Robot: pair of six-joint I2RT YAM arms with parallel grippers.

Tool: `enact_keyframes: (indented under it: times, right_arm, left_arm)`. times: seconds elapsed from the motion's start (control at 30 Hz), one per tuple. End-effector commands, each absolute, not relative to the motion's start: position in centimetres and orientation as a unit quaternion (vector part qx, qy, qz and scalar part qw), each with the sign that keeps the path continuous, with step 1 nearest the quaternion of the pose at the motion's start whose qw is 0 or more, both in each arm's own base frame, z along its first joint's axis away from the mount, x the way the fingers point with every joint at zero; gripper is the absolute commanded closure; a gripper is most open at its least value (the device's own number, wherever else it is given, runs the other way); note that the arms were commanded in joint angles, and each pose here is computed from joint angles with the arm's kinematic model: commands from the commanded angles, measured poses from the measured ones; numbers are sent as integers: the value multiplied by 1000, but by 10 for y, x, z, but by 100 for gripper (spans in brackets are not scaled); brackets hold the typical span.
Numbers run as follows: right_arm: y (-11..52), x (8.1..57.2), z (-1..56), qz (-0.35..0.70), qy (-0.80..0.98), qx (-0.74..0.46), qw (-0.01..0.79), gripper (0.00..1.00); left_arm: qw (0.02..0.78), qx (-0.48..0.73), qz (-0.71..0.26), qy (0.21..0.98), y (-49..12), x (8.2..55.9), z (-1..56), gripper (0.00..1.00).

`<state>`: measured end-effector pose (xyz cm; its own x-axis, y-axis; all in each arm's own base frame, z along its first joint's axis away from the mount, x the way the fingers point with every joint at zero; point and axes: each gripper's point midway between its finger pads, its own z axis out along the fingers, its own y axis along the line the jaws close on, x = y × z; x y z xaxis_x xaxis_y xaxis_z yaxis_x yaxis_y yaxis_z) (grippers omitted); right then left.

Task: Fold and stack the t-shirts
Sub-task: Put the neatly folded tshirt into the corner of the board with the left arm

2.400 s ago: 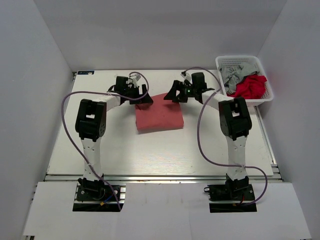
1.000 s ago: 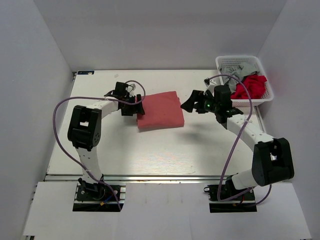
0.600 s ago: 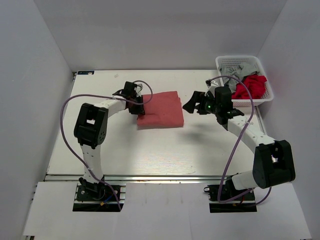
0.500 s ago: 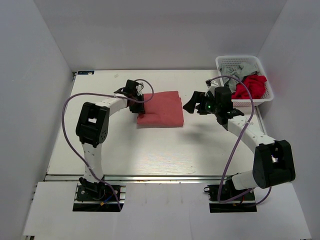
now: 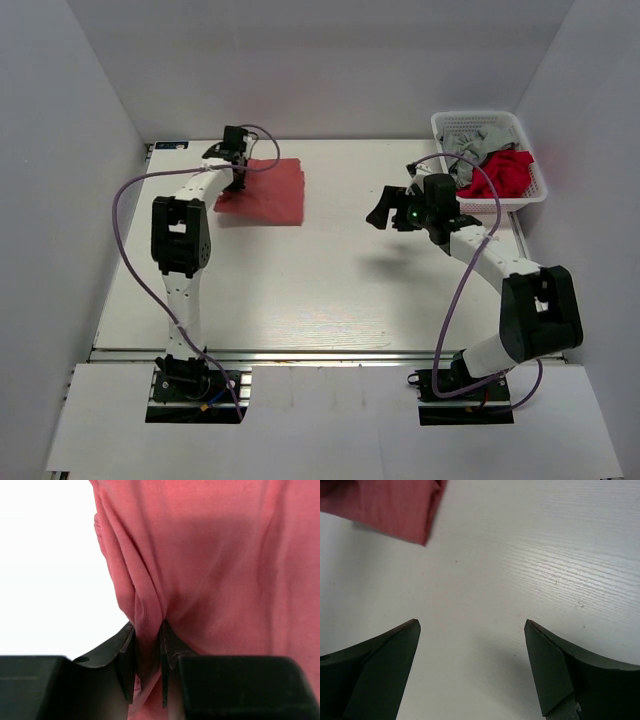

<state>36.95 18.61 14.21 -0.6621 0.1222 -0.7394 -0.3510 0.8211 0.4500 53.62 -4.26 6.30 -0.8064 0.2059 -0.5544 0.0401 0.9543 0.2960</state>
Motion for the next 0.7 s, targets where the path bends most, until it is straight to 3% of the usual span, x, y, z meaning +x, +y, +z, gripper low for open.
enact_keyframes:
  times: [0.0,0.33,0.67]
  right_arm:
    - [191,380,143,296,865,-78,397,10]
    - [217,382,158,369,845,-114,371,10]
    - [206,391,169,334,844,-115,404,10]
  left_arm:
    - [362,62,222,903,22,565,132,100]
    - [374,120,271,878,104,624,136,100]
    - [396,99,305,861,155,643,143,100]
